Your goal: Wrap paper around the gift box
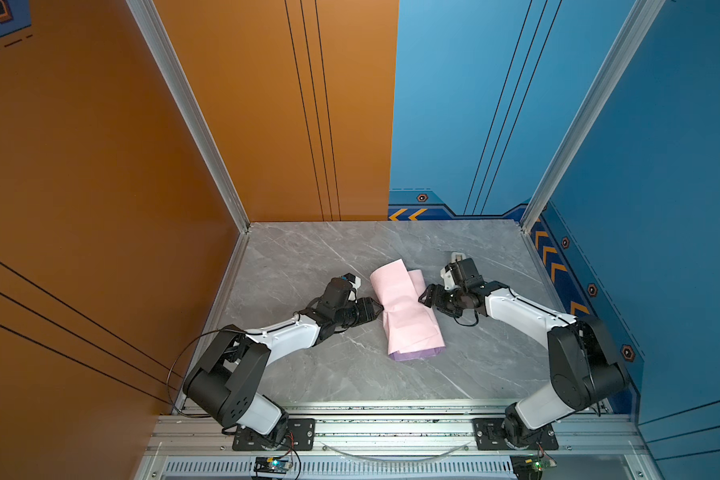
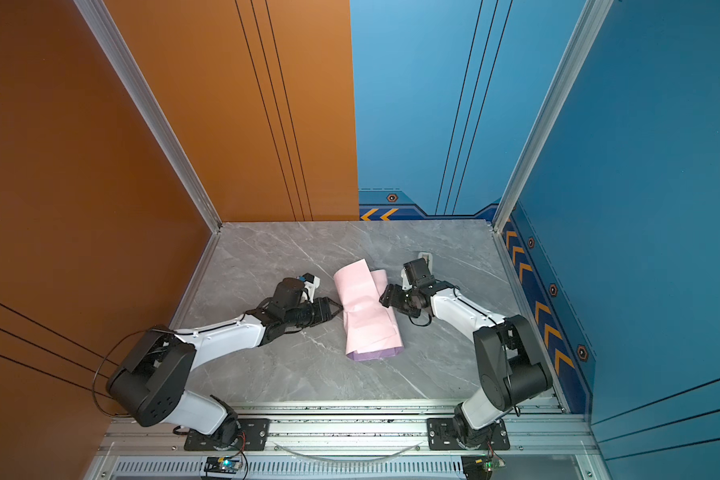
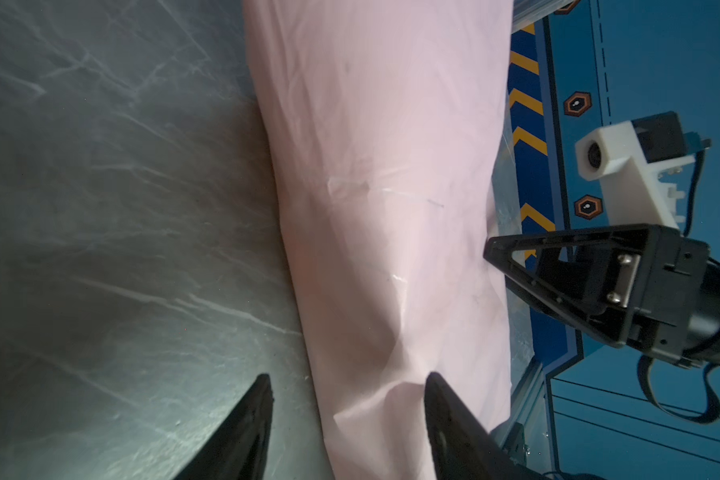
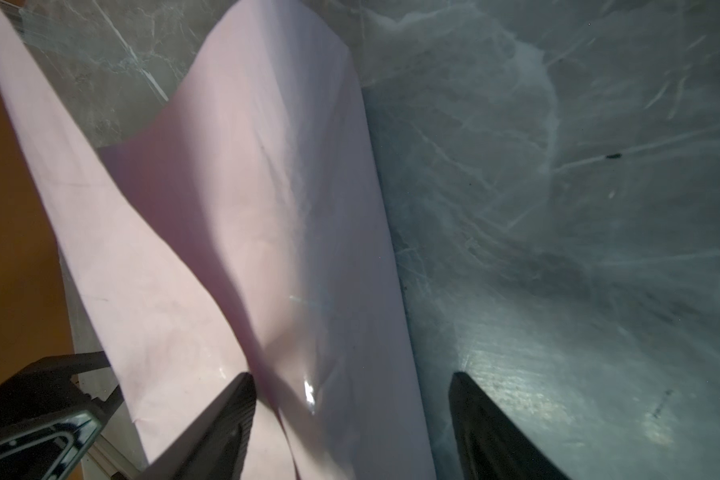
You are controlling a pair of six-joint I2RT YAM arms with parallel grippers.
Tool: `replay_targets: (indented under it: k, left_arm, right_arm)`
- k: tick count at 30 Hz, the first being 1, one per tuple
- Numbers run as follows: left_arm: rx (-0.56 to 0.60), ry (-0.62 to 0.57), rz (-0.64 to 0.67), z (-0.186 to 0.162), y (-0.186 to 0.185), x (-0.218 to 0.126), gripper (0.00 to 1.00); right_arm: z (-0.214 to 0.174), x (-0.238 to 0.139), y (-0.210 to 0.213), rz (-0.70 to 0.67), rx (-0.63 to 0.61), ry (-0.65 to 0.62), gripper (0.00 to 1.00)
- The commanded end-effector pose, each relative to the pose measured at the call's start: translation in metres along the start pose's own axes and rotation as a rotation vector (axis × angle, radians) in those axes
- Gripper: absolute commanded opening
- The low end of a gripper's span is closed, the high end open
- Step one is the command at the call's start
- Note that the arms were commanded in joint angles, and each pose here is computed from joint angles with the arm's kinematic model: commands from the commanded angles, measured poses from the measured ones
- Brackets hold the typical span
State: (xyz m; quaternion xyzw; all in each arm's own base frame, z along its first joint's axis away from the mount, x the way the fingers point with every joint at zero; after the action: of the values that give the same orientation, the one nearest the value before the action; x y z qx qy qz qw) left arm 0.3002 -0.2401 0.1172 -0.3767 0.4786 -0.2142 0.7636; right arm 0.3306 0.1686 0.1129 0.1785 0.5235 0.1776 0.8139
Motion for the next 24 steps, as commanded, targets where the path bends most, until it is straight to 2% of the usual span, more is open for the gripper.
replay_targets:
  k: [1,5,13,16,22,24]
  left_arm:
    - [0.061,0.017,-0.084,0.003,-0.026,0.001,0.61]
    - [0.051,0.017,-0.060,0.004,-0.020,0.011,0.58]
    - [0.032,0.018,-0.032,0.007,-0.010,0.020,0.44]
    - [0.026,0.014,-0.026,0.007,-0.008,0.018,0.44]
    - [0.021,-0.025,-0.066,0.009,-0.012,0.002,0.50]
    - [0.020,-0.033,-0.028,0.008,-0.003,-0.002,0.50]
  right_arm:
    - [0.012,-0.023,0.015,0.067,-0.029,-0.057,0.78]
    - [0.016,-0.033,0.012,0.101,-0.013,-0.075,0.78]
    - [0.010,-0.019,-0.011,0.027,0.003,-0.029,0.78]
    - [0.006,-0.009,-0.007,0.029,-0.018,-0.001,0.78]
    - [-0.004,0.008,-0.009,0.000,-0.035,0.050,0.76]
    - [-0.002,0.008,-0.008,0.009,-0.033,0.043,0.76]
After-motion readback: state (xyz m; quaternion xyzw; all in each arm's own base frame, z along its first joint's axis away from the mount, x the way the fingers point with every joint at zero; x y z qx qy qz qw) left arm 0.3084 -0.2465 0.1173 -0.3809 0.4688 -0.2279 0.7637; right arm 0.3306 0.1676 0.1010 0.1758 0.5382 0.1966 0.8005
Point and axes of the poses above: each gripper's point midway between its finger pads, its own x axis out along the fingers, its own y axis along the line the jaws close on, z = x × y, the point moved 3 cm from there along -x, back along the fingers, and after that the axes turned 10 degrees about -x, right-handed, at the moved point
